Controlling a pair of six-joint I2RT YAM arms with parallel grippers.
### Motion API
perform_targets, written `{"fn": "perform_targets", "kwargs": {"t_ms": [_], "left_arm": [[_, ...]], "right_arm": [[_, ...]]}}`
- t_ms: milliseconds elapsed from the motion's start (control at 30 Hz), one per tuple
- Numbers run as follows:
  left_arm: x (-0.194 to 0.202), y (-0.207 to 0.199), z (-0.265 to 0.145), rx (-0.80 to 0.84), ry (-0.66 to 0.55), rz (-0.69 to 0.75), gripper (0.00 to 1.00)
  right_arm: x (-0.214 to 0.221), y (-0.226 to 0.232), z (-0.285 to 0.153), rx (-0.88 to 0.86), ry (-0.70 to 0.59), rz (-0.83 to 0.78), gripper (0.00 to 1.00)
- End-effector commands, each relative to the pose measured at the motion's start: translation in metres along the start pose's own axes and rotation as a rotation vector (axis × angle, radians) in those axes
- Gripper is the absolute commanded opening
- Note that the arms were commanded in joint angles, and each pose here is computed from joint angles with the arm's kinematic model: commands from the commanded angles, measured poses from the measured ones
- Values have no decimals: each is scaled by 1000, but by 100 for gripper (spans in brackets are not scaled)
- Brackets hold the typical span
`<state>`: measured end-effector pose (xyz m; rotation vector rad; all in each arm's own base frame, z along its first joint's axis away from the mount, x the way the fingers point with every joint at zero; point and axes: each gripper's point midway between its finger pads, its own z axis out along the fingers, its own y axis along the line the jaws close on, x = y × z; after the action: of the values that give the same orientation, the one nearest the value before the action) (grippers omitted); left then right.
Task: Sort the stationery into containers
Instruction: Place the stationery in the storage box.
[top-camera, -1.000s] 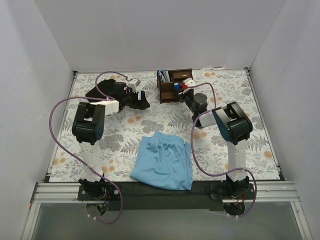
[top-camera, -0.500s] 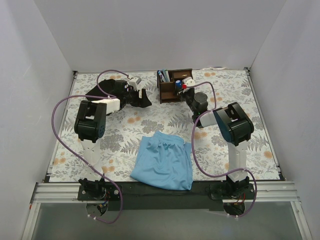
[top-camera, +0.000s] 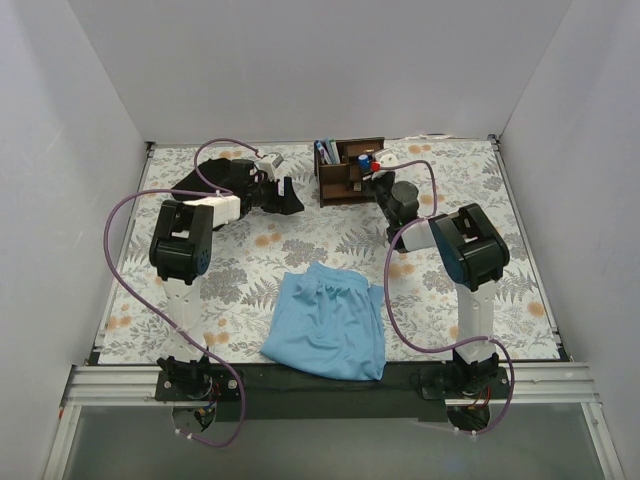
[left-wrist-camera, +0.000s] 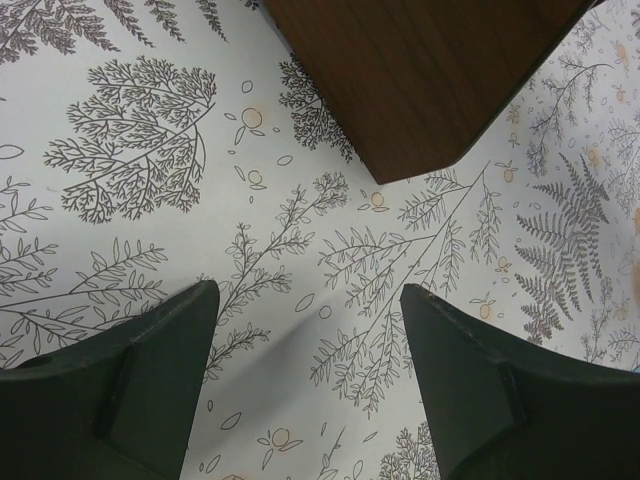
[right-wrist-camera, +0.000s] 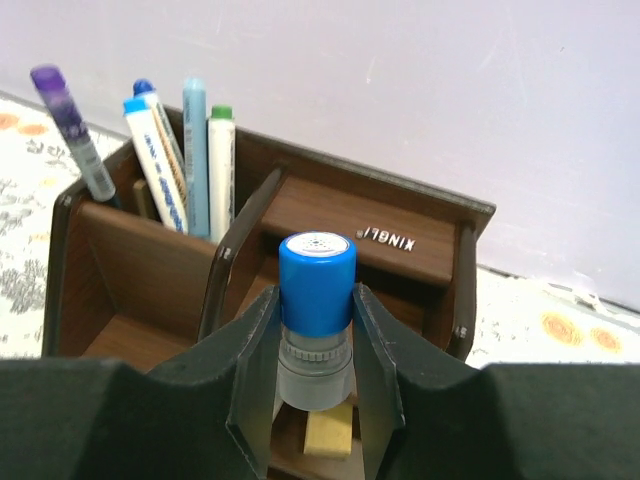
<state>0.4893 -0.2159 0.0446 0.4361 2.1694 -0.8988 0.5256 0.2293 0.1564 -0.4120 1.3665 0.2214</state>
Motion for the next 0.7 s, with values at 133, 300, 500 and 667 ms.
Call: {"fn": "perform_targets", "kwargs": {"t_ms": [133, 300, 500, 667], "left_arm": [[8, 4, 3, 6, 39, -36, 74], [9, 6, 6, 9, 45, -27, 74], [13, 10, 10, 5, 52, -27, 74], [17, 10, 12, 14, 57, -38, 74]], "right_arm": [[-112, -27, 15, 101, -433, 20, 1], [-102, -24, 21, 88, -415, 30, 1], [-86, -20, 20, 82, -385, 42, 1], [-79, -18, 18, 81, -378, 41, 1]]}}
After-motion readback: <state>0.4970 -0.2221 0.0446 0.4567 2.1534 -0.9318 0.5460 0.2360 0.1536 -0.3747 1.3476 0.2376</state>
